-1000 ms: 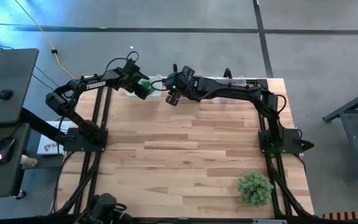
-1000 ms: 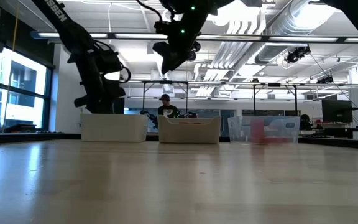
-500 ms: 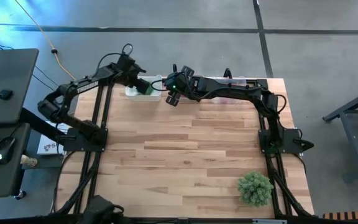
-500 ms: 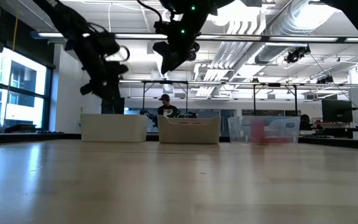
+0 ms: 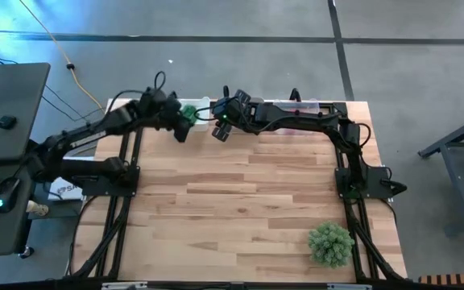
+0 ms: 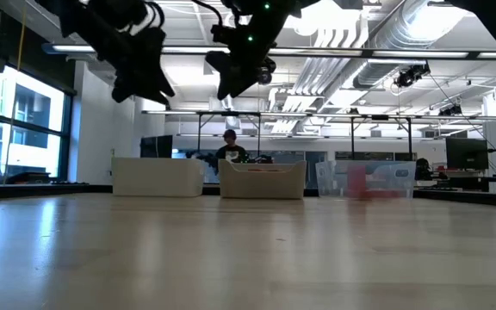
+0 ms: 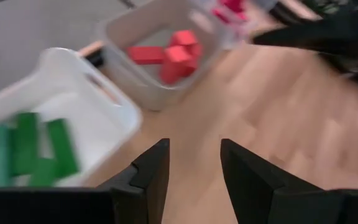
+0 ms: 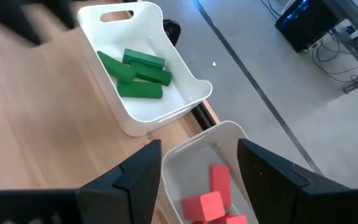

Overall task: Sort & place blocks by color
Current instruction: Return to Home Position

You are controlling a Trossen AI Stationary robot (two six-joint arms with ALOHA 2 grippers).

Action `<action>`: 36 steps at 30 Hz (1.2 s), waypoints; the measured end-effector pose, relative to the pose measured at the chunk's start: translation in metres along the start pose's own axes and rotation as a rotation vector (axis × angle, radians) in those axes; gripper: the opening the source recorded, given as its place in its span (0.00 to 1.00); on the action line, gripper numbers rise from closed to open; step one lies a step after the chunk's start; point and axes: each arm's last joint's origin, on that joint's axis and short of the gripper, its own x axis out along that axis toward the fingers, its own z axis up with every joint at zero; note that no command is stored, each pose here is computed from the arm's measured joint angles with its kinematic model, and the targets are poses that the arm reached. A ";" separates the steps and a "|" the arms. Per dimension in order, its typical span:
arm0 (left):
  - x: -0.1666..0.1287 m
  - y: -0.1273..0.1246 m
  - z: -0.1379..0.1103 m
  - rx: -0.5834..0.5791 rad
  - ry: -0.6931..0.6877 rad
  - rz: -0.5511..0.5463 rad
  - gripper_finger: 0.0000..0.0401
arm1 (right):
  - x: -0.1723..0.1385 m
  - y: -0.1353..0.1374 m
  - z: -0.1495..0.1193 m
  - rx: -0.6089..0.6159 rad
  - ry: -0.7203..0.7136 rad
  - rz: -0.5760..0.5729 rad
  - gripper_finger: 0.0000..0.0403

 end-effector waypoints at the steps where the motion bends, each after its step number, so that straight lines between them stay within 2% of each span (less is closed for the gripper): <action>1: -0.003 -0.006 -0.005 0.000 -0.013 -0.022 0.33 | 0.000 0.001 0.000 0.009 -0.001 0.001 0.50; 8: -0.022 -0.028 -0.045 0.035 -0.084 -0.169 0.33 | -0.003 0.003 0.003 0.034 -0.014 0.024 0.50; 17: -0.047 -0.033 -0.090 0.053 -0.161 -0.293 0.33 | -0.010 0.014 0.005 0.023 -0.030 0.077 0.50; 27: -0.056 -0.029 -0.129 0.081 -0.312 -0.355 0.33 | -0.050 0.028 0.034 0.033 -0.147 0.130 0.50; 36: -0.051 -0.027 -0.152 0.095 -0.402 -0.425 0.33 | -0.085 0.034 0.049 0.013 -0.177 0.171 0.50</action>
